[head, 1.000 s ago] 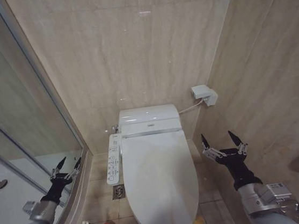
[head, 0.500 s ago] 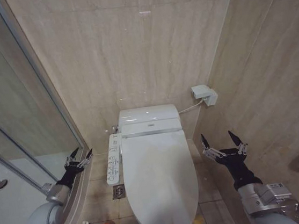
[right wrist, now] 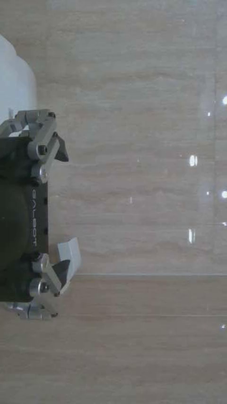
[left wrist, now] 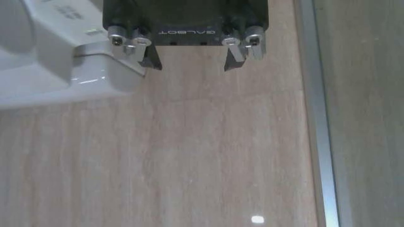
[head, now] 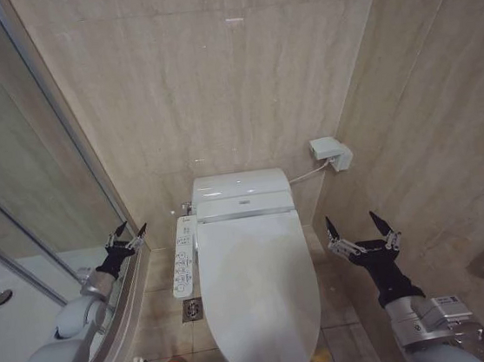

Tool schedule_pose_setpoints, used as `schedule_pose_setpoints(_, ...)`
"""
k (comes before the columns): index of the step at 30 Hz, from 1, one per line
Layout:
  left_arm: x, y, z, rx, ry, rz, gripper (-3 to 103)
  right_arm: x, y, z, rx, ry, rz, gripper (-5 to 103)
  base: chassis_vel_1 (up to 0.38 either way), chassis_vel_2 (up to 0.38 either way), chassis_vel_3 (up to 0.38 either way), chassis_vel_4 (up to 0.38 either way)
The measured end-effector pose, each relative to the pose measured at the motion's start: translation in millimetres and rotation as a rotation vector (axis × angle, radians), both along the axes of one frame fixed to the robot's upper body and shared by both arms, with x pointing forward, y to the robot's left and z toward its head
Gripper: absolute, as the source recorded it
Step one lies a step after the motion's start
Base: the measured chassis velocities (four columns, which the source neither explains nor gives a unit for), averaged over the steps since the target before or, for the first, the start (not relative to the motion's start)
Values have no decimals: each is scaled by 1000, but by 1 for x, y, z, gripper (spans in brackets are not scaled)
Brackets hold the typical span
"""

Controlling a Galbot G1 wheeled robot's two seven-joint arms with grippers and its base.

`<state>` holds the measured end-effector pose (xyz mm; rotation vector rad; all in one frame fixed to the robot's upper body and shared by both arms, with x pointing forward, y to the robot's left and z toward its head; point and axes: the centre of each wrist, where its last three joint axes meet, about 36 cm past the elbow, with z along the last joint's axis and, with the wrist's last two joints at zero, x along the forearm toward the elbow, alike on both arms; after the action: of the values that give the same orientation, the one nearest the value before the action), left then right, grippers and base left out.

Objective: Open the toilet lid, clean the toilet bowl with a toilet brush, close the toilet lid, and flush.

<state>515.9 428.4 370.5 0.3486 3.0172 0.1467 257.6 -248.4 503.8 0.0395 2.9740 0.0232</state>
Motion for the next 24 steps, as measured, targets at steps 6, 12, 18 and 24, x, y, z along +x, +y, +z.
schedule_pose_setpoints(6,23,8,1,28,15,11,70,0,0,0,0,0,0,100,0,0,0,0)
schedule_pose_setpoints(12,48,9,-2,51,24,7,61,0,0,0,0,0,0,100,0,0,0,0)
schedule_pose_setpoints(18,70,2,-11,71,8,-69,34,0,0,0,0,0,0,100,0,0,0,0)
schedule_pose_setpoints(24,80,-8,-15,98,12,-113,8,0,0,0,0,0,0,100,0,0,0,0)
